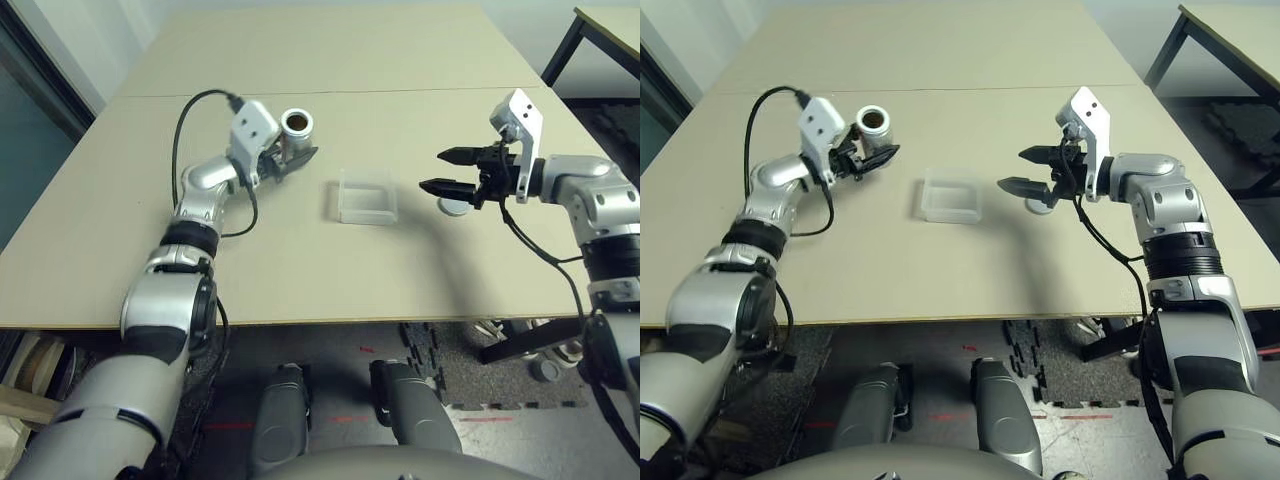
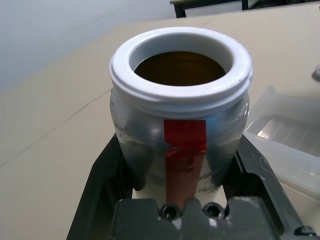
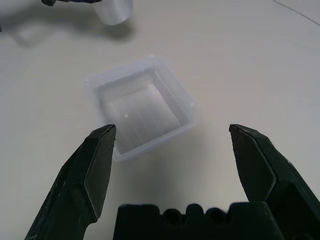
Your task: Pour the medicine from the bottle into the box.
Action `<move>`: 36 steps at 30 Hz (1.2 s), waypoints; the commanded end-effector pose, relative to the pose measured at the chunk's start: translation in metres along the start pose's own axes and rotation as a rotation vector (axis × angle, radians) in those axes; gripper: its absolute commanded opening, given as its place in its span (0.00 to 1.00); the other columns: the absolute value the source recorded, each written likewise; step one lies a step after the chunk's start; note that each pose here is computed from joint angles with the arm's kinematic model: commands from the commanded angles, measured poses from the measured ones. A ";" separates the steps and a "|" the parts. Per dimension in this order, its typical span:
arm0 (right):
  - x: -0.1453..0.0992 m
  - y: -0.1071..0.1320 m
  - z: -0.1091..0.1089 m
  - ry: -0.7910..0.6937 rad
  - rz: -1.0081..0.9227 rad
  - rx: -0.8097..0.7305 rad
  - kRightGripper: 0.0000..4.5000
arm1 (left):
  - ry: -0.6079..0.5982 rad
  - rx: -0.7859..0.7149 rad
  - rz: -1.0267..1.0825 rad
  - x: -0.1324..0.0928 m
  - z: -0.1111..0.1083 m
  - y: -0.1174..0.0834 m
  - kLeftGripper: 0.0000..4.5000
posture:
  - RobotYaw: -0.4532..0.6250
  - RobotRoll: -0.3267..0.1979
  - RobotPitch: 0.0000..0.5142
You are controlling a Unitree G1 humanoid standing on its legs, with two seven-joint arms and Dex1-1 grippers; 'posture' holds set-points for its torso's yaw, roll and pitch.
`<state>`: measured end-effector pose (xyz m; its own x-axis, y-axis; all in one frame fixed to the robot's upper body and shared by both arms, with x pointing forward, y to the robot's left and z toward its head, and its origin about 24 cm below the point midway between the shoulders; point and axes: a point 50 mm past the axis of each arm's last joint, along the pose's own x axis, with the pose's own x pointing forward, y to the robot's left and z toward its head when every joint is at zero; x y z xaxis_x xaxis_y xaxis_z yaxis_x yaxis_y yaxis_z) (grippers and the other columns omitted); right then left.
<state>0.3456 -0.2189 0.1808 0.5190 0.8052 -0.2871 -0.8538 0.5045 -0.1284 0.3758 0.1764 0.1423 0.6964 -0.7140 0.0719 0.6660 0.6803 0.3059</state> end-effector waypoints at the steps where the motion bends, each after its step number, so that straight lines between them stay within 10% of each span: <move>1: -0.005 0.000 -0.001 -0.005 0.012 -0.011 1.00 | -0.042 -0.054 0.010 -0.005 0.001 -0.007 0.56 | 0.32 0.62 0.27; 13: -0.008 -0.002 -0.002 0.005 0.009 -0.010 1.00 | 0.072 0.162 0.002 0.003 0.009 -0.006 0.56 | 0.32 0.62 0.28; 23: -0.004 -0.004 -0.001 0.000 0.006 -0.008 1.00 | 0.367 1.386 -0.383 0.100 0.084 -0.024 0.56 | 0.32 0.62 0.26; 28: -0.004 -0.003 -0.002 -0.018 -0.009 -0.004 1.00 | 0.497 1.947 -0.629 0.117 0.080 -0.041 0.56 | 0.29 0.62 0.24; 36: -0.012 0.001 -0.010 -0.022 -0.044 0.017 1.00 | 0.464 2.058 -0.676 0.127 0.088 -0.053 0.56 | 0.27 0.62 0.22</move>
<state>0.3406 -0.2277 0.1702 0.5474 0.7910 -0.2732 -0.8347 0.5393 -0.1112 0.4068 0.0414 0.2095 0.7551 -0.3896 -0.5273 -0.1159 -0.8710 0.4775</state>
